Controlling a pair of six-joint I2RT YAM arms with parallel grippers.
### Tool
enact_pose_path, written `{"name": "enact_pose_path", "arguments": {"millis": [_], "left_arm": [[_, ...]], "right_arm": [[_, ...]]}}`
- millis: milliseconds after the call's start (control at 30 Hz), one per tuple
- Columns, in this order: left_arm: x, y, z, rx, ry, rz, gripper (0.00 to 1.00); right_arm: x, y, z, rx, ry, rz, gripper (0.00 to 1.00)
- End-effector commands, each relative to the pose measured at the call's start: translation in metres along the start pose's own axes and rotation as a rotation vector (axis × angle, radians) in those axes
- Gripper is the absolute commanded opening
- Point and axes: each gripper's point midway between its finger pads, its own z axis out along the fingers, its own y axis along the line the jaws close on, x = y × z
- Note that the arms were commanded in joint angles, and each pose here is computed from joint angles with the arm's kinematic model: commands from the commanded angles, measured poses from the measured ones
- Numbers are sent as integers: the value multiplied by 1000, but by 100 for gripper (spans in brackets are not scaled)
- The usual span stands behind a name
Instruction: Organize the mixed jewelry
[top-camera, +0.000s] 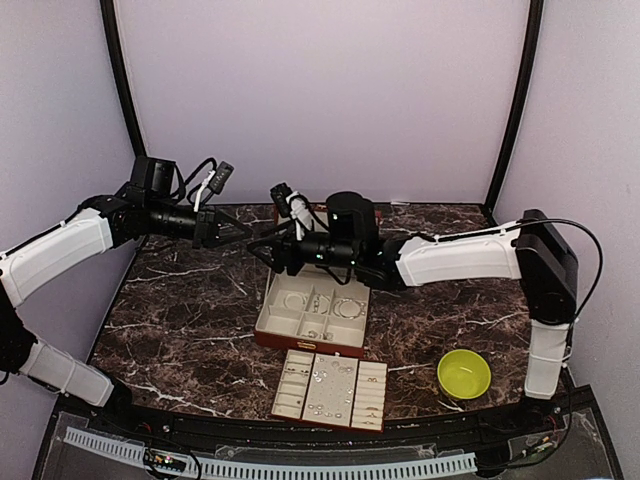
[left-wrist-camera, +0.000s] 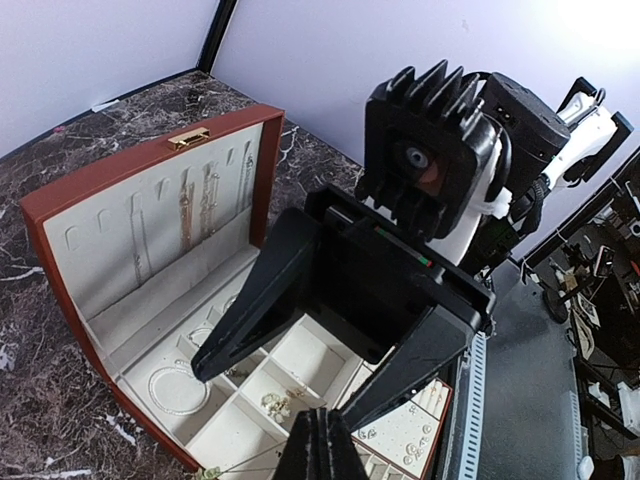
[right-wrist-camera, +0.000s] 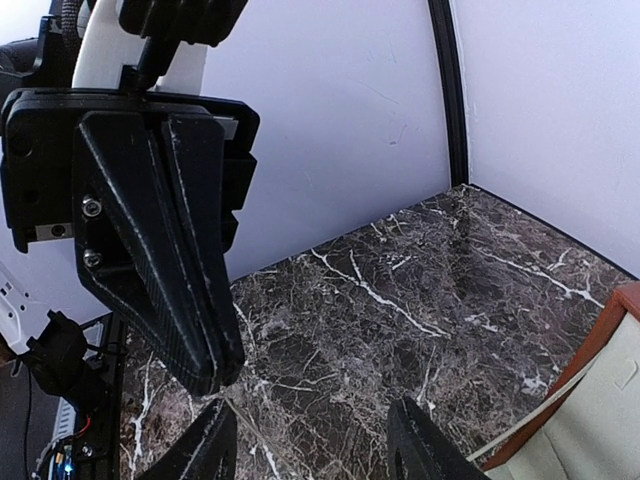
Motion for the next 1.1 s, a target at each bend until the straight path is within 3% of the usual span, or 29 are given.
{"name": "enact_pose_path", "arguments": {"millis": [0, 367, 900, 1067], "left_arm": [[-15, -17, -11, 34, -37, 56, 0], [-17, -20, -12, 36, -46, 64, 0], [-20, -20, -16, 8, -57, 76, 0], [-24, -19, -18, -9, -73, 95, 0]], "right_arm": [[-7, 6, 10, -17, -21, -8, 51], [-2, 4, 19, -19, -15, -2, 39], [-11, -5, 10, 36, -48, -1, 33], [-11, 0, 11, 8, -52, 5, 24]]}}
